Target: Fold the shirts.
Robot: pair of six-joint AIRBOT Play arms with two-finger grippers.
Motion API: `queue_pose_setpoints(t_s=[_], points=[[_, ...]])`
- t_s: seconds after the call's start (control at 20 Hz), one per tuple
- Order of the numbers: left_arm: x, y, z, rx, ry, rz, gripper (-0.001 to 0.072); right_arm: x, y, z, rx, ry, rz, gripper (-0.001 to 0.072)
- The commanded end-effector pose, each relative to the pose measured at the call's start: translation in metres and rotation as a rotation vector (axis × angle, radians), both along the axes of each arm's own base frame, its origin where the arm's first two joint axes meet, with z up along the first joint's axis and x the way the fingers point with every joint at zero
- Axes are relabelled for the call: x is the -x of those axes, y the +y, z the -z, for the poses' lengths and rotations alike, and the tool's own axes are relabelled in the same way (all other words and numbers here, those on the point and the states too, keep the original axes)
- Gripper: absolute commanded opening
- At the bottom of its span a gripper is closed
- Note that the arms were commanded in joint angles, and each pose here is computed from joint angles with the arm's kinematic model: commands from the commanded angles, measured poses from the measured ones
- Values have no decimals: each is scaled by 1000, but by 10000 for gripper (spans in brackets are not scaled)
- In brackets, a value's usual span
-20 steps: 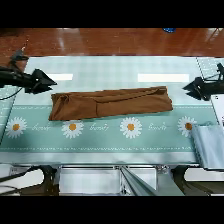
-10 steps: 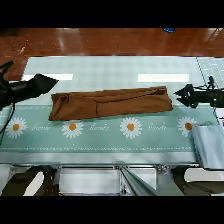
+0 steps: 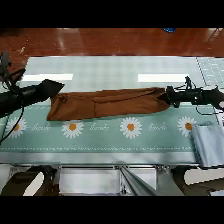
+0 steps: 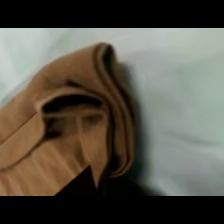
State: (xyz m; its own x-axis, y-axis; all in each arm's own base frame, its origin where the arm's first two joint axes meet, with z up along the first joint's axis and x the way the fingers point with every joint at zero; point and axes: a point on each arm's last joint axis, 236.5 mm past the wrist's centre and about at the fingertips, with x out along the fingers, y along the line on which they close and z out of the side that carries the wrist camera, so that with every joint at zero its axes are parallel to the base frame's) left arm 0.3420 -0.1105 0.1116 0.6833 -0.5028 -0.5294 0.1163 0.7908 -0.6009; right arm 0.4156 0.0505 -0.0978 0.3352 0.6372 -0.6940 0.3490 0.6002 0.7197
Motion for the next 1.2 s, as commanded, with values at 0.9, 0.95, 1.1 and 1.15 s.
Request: queue_pose_setpoints(t_s=[0.9,0.95,1.1,1.15], points=[[56,-352,173,-49,501,719,26,126,35,-246,227,-518,-97,16],[71,-368,176,-48,529,761,26,126,36,-246,226,-518,-97,16],[96,-404,174,6,561,827,26,122,37,-252,208,-539,-82,16],[91,-406,171,18,564,810,26,122,38,-252,206,-541,-84,16]])
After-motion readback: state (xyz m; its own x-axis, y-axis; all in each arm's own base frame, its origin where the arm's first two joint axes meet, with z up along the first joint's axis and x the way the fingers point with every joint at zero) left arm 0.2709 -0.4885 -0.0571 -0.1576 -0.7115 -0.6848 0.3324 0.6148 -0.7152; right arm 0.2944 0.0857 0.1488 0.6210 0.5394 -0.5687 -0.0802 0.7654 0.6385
